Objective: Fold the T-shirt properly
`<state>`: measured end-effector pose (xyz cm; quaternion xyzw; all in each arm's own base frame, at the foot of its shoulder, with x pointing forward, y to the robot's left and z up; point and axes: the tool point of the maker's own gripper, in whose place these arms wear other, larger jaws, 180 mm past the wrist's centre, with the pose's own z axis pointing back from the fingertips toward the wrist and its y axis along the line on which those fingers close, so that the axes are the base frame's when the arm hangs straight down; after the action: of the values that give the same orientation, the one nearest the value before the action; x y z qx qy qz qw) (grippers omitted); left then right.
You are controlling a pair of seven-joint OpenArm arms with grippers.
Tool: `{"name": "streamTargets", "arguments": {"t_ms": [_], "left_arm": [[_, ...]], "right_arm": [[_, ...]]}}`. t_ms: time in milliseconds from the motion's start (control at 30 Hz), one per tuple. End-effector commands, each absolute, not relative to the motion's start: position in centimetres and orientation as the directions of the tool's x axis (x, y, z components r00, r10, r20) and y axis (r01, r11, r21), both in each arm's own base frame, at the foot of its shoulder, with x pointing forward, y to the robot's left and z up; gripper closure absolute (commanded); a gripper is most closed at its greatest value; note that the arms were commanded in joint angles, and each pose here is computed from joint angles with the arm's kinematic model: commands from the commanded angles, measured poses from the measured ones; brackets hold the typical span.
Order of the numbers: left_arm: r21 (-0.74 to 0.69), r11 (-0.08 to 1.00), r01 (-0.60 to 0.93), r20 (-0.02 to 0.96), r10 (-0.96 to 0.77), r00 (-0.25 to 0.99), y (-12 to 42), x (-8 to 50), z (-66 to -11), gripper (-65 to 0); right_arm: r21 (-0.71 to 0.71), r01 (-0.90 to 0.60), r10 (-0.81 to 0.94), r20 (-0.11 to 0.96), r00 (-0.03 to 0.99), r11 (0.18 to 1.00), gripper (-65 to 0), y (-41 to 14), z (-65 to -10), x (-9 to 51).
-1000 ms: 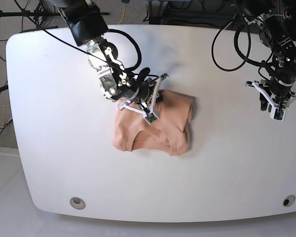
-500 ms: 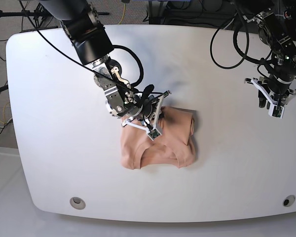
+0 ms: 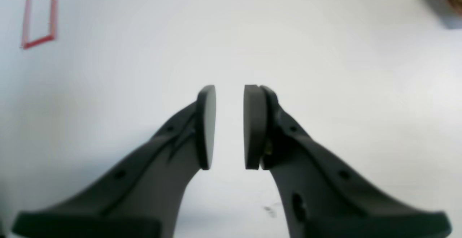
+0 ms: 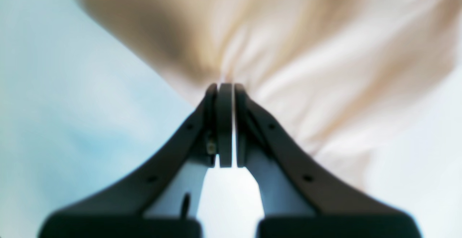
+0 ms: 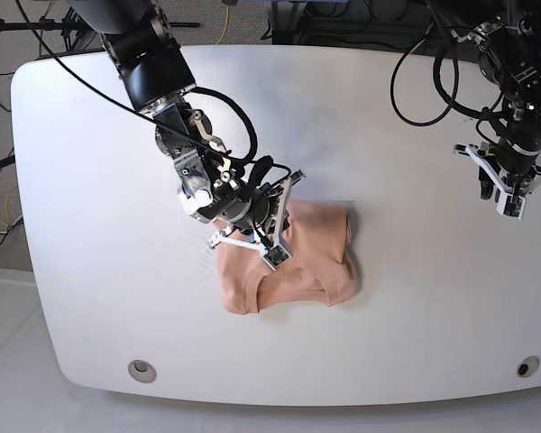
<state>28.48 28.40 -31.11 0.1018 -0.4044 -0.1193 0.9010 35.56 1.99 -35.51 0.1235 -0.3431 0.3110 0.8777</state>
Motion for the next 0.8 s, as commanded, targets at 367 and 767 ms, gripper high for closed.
{"name": "streamTargets", "arguments": {"t_ms": [367,767], "left_arm": [[0.344,0.938,0.032,0.699,-0.278,0.659,33.0,26.2,-29.5,-12.3],[0.411,0.903,-0.125,0.56,-0.142,0.816,39.9,15.2,-31.5,-12.2]], "right_arm": [[-0.102,-0.327,0.298,0.712,0.635,0.94,-0.5,-13.2,-30.8,32.1],[-0.294,0.102,0.11,0.624,0.774,0.95,0.0,-33.1,-33.4,19.4]]}}
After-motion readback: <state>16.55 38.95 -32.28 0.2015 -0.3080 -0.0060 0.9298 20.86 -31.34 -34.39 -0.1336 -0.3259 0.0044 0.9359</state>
